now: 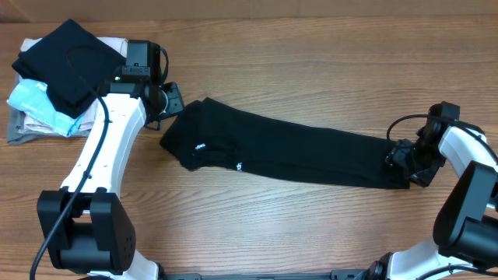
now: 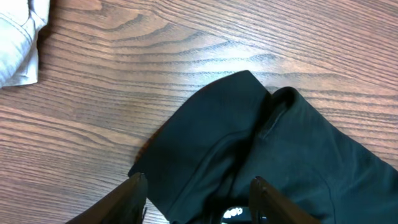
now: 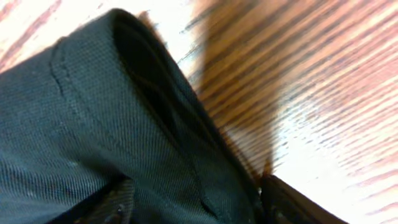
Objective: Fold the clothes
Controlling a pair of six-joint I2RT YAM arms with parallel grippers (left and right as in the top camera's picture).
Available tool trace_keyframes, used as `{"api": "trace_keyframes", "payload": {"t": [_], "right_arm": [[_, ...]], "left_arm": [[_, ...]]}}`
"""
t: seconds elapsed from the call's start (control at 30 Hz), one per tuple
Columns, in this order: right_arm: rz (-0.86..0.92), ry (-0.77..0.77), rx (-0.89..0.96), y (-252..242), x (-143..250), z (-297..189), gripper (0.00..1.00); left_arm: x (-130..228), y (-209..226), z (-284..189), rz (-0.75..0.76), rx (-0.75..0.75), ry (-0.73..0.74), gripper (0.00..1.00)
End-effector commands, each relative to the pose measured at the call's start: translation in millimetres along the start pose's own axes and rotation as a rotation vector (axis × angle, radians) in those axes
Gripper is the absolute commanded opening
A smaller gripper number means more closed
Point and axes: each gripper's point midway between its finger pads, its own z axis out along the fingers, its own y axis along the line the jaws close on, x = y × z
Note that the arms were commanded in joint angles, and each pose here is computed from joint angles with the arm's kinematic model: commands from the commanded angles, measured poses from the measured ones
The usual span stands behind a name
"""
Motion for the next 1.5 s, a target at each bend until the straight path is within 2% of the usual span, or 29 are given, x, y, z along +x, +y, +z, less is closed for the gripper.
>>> {"api": "trace_keyframes", "payload": {"t": [0.0,0.03,0.1,0.2,0.3,0.33,0.4,0.53,0.67,0.77,1.17,1.33,1.47], "right_arm": [[-0.003,-0.01,-0.008,1.5,-0.6,-0.6,0.69],[-0.004,-0.005,-0.014,2.9,1.0,0.3,0.66],[-0.005,-0.007,-0.014,2.5,2.4,3.5,0.59],[-0.005,-0.023,-0.019,1.6,4.6,14.1,0.59],[-0.006,-0.045,-0.025,0.3,7.0,25.7,0.51],[-0.005,-0.052,-0.025,-0.5,7.2,28.3,0.46],[0.004,-0.062,-0.005,-6.4,5.1,29.0,0.22],[0.024,-0.078,0.002,-12.2,-1.4,26.4,0.04],[0.033,-0.1,0.01,-15.9,-11.0,20.8,0.04],[0.053,-0.125,0.014,-20.4,-24.1,11.0,0.04],[0.087,-0.216,0.024,-65.3,-86.3,-75.5,0.04],[0.074,-0.244,-0.011,-54.7,-98.6,-111.9,0.04],[0.018,-0.221,-0.109,-20.8,-93.0,-135.3,0.04]], "left_arm": [[-9.5,1.2,-9.4,-0.007,-0.002,-0.039,0.69],[-9.9,1.0,-9.5,-0.008,-0.001,-0.04,0.74],[-11.4,0.7,-9.5,-0.013,0.001,-0.046,0.74],[-15.9,2.5,-9.7,-0.023,0.003,-0.061,0.8],[-21.5,8.8,-10.0,-0.056,0.001,-0.076,0.82],[-23.1,11.2,-10.1,-0.061,0.0,-0.08,0.83],[-27.3,19.2,-10.5,-0.078,-0.013,-0.091,0.87],[-31.9,35.9,-11.1,-0.112,-0.037,-0.099,0.89],[-36.1,48.2,-11.7,-0.137,-0.053,-0.108,0.92],[-36.6,51.7,-11.8,-0.144,-0.056,-0.108,1.0],[-35.2,51.6,-11.5,-0.144,-0.055,-0.103,1.0],[-35.3,51.5,-11.5,-0.144,-0.055,-0.103,1.0],[-35.3,51.5,-11.5,-0.144,-0.055,-0.103,1.0]]}}
